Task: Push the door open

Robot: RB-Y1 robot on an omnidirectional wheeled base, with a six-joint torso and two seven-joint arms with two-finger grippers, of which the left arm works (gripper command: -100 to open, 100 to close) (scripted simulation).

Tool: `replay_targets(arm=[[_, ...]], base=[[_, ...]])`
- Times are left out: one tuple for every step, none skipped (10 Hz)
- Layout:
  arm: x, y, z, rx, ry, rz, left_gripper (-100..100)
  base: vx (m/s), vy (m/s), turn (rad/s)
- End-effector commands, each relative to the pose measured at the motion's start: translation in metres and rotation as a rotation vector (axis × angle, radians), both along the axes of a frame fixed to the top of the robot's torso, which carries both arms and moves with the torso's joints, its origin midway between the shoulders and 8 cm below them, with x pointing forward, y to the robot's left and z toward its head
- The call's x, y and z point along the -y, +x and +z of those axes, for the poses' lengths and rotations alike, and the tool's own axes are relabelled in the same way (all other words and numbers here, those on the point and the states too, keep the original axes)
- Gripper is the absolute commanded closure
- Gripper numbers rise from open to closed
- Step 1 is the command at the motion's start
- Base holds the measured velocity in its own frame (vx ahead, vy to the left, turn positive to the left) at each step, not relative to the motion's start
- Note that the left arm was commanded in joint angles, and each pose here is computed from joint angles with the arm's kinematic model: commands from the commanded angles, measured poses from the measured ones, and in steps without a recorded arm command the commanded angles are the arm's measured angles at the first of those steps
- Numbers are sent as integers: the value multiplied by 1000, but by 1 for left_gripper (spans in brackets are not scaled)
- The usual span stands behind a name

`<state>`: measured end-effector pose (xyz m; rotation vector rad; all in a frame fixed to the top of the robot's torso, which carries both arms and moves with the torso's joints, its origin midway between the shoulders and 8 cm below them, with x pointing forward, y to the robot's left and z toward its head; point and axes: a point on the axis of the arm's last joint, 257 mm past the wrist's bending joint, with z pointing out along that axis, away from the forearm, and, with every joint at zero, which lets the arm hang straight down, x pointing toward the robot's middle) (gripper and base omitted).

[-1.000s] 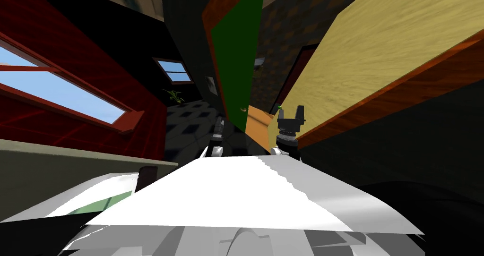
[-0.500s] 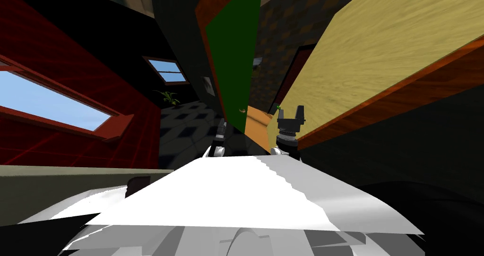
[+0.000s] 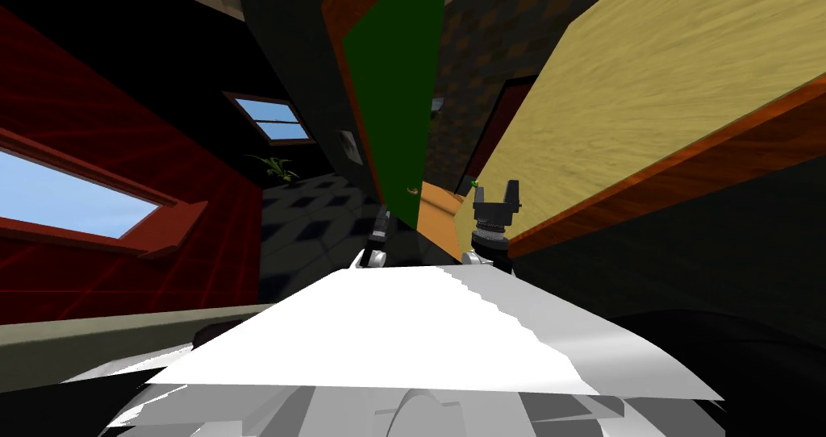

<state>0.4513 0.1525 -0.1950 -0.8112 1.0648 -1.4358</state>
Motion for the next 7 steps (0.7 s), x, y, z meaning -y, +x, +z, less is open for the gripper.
replay_targets(arm=[[6,1,-11,-17,-3,-11,-100],[9,2,-17,-28,-4,-18,-100],[13,3,-23,-38,-5,-25,-100],[16,4,-29,-49,-6,-32,-100],[19,5,-35,-60,-6,-39,-100],[22,6,-41,-70,-7,-46,-100],[26,6,-47,-81,-7,-52,-100]], base=[[88,40,-89],[88,50,-82],[83,53,-95],[89,45,-79],[98,50,-83],[90,53,-90],[81,56,-71]])
